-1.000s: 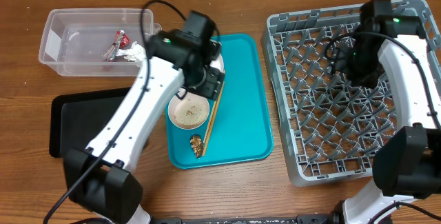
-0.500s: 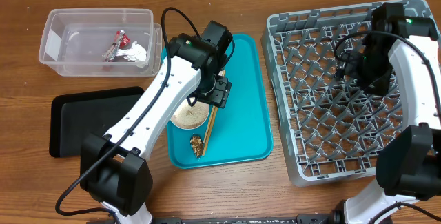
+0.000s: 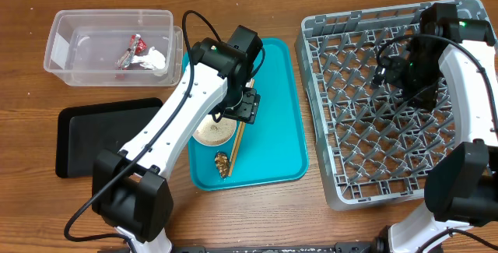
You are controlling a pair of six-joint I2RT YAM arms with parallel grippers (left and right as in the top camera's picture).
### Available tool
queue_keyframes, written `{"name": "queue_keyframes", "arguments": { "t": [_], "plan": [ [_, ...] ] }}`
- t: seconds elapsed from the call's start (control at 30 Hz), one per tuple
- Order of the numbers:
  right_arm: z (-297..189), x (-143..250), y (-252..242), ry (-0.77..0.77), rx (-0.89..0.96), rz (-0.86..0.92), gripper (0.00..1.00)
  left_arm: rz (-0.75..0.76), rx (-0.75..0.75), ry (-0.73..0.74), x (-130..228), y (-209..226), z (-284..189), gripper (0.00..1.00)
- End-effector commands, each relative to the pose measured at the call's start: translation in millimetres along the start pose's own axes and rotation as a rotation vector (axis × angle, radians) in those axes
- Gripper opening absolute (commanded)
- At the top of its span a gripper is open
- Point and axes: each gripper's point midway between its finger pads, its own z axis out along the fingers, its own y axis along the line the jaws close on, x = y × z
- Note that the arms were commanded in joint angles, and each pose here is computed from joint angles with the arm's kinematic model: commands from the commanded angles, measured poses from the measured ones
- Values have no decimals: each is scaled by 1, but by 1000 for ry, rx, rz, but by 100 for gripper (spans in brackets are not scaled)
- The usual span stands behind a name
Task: Sort waste into correct bins and load items into the dishwasher
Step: 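Reach the left gripper to the rice bowl and grasp its rim, then carry the rice bowl left and tip the rice onto the black tray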
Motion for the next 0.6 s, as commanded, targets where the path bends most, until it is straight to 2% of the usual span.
{"name": "queue_keyframes", "arguments": {
  "t": [0.0, 0.2, 0.57],
  "plan": [
    [-16, 2, 9, -33, -56, -5, 96, -27, -28, 38, 2, -2, 15, 76],
    [-16, 4, 8, -25, -54, -3, 96, -22, -37, 54, -4, -5, 33, 77],
    [-16, 4, 8, -25, -54, -3, 99, -23, -76, 199, 1, -4, 93, 76]
  ]
}}
